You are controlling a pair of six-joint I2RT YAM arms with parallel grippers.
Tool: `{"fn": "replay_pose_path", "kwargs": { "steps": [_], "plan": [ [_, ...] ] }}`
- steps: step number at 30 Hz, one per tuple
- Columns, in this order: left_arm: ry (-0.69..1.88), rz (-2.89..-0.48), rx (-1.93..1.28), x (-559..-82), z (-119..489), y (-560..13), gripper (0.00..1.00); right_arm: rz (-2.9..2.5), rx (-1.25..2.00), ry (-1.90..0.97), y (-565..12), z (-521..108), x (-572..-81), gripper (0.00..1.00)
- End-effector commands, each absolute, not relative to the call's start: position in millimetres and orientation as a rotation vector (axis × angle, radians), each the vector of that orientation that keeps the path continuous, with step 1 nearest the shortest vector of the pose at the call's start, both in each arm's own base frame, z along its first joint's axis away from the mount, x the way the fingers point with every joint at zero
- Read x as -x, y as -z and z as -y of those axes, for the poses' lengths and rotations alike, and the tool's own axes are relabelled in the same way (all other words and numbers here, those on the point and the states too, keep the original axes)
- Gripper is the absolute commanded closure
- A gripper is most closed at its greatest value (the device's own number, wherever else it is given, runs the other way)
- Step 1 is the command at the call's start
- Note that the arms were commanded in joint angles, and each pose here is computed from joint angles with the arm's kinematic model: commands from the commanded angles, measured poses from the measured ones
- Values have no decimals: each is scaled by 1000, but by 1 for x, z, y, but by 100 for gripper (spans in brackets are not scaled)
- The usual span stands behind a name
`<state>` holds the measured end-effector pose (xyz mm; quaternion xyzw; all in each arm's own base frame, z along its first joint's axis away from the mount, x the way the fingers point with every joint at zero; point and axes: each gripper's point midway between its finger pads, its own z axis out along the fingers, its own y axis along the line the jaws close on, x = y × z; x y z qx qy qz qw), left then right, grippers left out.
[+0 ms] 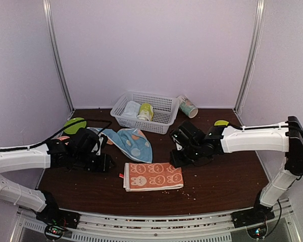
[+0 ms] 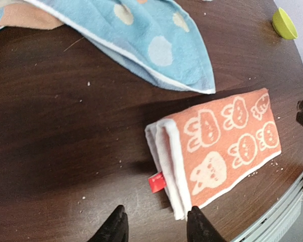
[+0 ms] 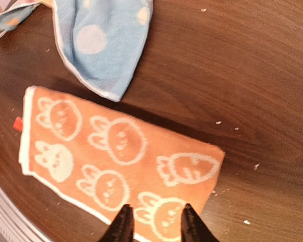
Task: Roll the towels
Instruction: Smooth out the towel at the center of the board.
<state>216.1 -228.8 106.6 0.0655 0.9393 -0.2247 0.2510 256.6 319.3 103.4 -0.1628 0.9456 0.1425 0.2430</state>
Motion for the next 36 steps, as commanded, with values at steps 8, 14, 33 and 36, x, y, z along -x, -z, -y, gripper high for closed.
{"fn": "replay_pose_path", "kwargs": {
  "steps": [8, 14, 33, 36],
  "plan": [
    [719, -2504, -289, -230, 274, -125, 60, -2771, 489, -370, -31, -298, -195, 99],
    [707, -2515, -294, -231, 275, -121, 60, -2836, 501, -317, -8, -279, -178, 100],
    [743, -2530, -453, -246, 319, -123, 60, -2603, 250, -575, -102, -327, -283, 87],
    [740, -2549, -464, -243, 321, -113, 60, -2651, 202, -603, -82, -328, -291, 89]
  ]
}}
